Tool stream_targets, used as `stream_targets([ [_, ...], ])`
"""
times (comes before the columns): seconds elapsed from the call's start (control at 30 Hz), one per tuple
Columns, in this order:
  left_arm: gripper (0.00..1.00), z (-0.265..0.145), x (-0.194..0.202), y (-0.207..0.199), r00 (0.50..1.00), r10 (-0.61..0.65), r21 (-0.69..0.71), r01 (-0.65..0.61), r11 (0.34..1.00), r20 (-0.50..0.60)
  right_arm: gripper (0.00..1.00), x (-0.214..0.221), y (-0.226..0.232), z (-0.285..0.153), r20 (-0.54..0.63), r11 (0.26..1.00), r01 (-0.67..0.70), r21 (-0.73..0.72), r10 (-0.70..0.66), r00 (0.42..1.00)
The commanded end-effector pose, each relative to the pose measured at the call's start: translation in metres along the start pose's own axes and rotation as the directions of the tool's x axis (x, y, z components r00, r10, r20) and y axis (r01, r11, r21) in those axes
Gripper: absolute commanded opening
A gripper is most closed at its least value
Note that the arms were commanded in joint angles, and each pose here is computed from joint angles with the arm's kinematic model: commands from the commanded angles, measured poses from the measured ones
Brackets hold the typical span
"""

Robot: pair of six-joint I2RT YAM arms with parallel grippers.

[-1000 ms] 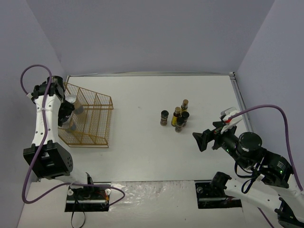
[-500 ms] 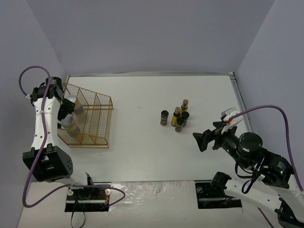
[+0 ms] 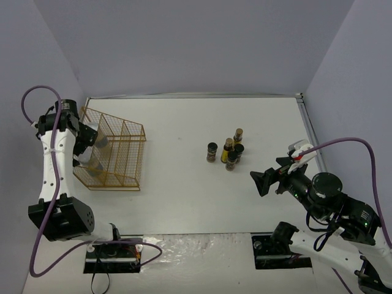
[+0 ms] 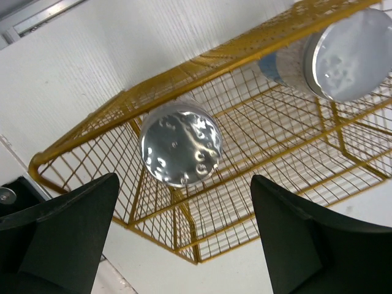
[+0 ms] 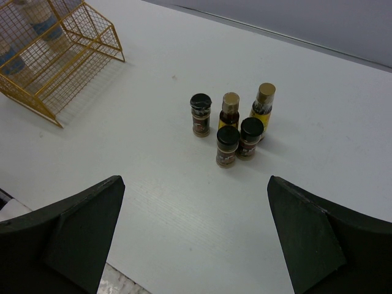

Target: Organize the condiment bottles

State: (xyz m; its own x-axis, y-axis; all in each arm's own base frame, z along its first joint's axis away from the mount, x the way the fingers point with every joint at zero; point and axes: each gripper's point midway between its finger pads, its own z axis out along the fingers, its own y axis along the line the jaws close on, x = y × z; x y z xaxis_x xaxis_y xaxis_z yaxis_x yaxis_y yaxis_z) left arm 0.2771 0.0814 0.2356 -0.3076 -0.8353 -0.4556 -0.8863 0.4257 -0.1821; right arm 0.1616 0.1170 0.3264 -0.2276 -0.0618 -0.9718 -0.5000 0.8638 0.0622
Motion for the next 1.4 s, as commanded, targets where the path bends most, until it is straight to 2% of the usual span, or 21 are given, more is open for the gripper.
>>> stream_targets([
  [0.0, 0.92, -0.064, -0.013, -0.019, 0.997, 0.017, 0.230, -0.034, 0.973, 0.073, 1.00, -0.016, 0.005, 0.005, 0.041, 1.000, -0.001, -0.011, 0.002, 0.999],
  [0.1, 0.97, -0.087, -0.013, -0.021, 0.991, 0.072, 0.288, -0.102, 0.952, 0.112, 1.00, -0.021, 0.006, 0.008, 0.038, 1.000, 0.000, -0.008, 0.000, 0.999],
  [0.2, 0.97, -0.110, -0.011, -0.026, 0.979, 0.124, 0.358, -0.176, 0.917, 0.162, 1.00, -0.026, 0.007, 0.011, 0.035, 1.000, 0.007, -0.005, -0.007, 0.999],
  [0.3, 0.97, -0.129, -0.002, -0.048, 0.939, 0.221, 0.467, -0.324, 0.823, 0.262, 1.00, -0.031, 0.008, 0.014, 0.032, 1.000, 0.000, 0.005, 0.000, 0.999],
  [0.37, 0.97, -0.140, 0.006, -0.063, 0.892, 0.284, 0.515, -0.438, 0.737, 0.353, 1.00, -0.034, 0.010, 0.017, 0.028, 1.000, -0.004, 0.007, 0.004, 1.000],
  [0.47, 0.97, -0.145, 0.041, -0.088, 0.815, 0.399, 0.577, -0.579, 0.576, 0.420, 1.00, -0.036, 0.010, 0.022, 0.018, 1.000, -0.014, 0.019, 0.014, 1.000],
  [0.6, 0.97, -0.160, 0.083, -0.121, 0.725, 0.449, 0.627, -0.684, 0.374, 0.522, 1.00, -0.040, 0.006, 0.028, 0.019, 0.998, -0.029, 0.063, 0.028, 0.999],
  [0.7, 0.97, -0.174, 0.128, -0.144, 0.627, 0.495, 0.630, -0.753, 0.187, 0.602, 1.00, -0.041, 0.004, 0.031, 0.020, 0.994, -0.052, 0.092, 0.050, 0.999],
  [0.73, 0.97, -0.177, 0.142, -0.150, 0.611, 0.504, 0.634, -0.758, 0.152, 0.610, 1.00, -0.041, 0.004, 0.031, 0.020, 0.994, -0.053, 0.092, 0.051, 0.999],
  [0.8, 0.97, -0.182, 0.178, -0.171, 0.519, 0.536, 0.594, -0.804, 0.041, 0.666, 1.00, -0.041, 0.002, 0.035, 0.027, 0.988, -0.093, 0.120, 0.090, 0.996],
  [0.9, 0.97, -0.203, 0.224, -0.195, 0.492, 0.526, 0.625, -0.774, -0.099, 0.693, 1.00, -0.039, -0.002, 0.036, 0.043, 0.978, -0.144, 0.151, 0.140, 0.989],
  [0.97, 0.97, -0.204, 0.250, -0.216, 0.492, 0.522, 0.644, -0.749, -0.155, 0.697, 1.00, -0.039, -0.004, 0.037, 0.055, 0.968, -0.184, 0.171, 0.177, 0.983],
  [1.1, 0.97, -0.215, 0.292, -0.242, 0.452, 0.502, 0.632, -0.724, -0.277, 0.737, 1.00, -0.038, -0.007, 0.038, 0.074, 0.951, -0.238, 0.195, 0.228, 0.971],
  [1.37, 0.92, -0.206, 0.341, -0.283, 0.424, 0.491, 0.627, -0.675, -0.389, 0.761, 1.00, -0.035, -0.014, 0.032, 0.119, 0.919, -0.326, 0.221, 0.306, 0.945],
])
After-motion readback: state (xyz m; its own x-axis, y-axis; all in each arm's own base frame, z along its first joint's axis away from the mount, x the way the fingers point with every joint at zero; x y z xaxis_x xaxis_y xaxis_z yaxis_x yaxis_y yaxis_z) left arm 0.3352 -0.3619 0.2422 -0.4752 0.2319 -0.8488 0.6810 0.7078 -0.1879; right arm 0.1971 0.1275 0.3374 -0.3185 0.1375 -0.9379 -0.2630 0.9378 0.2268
